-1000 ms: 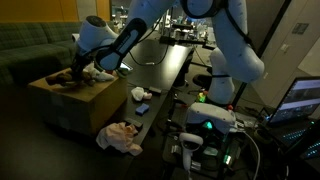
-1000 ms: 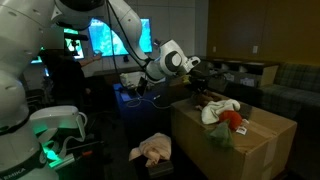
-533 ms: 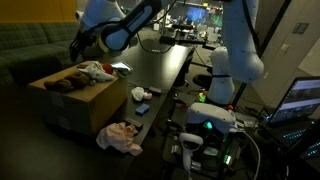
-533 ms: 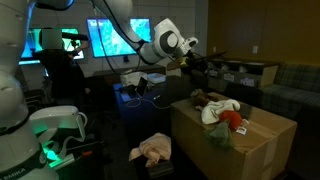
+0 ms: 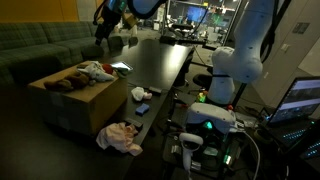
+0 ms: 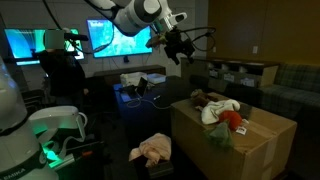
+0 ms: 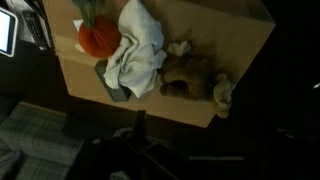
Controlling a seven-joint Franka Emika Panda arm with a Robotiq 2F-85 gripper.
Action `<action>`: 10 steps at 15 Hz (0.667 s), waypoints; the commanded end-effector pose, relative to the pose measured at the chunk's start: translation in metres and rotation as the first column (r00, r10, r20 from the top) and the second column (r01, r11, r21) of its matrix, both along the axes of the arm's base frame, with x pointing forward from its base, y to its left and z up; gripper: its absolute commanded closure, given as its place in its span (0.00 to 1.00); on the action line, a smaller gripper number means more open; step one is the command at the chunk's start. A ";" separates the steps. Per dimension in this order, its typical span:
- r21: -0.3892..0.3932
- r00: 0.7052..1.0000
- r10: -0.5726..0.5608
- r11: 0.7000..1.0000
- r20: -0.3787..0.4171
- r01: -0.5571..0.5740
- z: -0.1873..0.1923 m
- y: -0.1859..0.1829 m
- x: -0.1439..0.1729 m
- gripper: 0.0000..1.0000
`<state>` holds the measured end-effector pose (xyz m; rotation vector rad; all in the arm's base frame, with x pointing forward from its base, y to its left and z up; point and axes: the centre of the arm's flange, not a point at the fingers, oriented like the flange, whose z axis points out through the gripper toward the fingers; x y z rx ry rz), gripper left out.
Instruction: Pick up all the objects that are on the box and put them on the table, then pick up the objects that are on the table and put them on the box
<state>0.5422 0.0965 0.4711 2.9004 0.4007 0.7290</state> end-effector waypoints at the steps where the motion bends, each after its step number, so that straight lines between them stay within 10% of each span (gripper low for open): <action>1: 0.042 0.995 -0.053 0.998 -0.080 0.056 0.046 -0.027 -0.078 0.00; 10: 0.114 0.961 -0.222 0.964 -0.163 0.242 0.079 -0.141 -0.225 0.00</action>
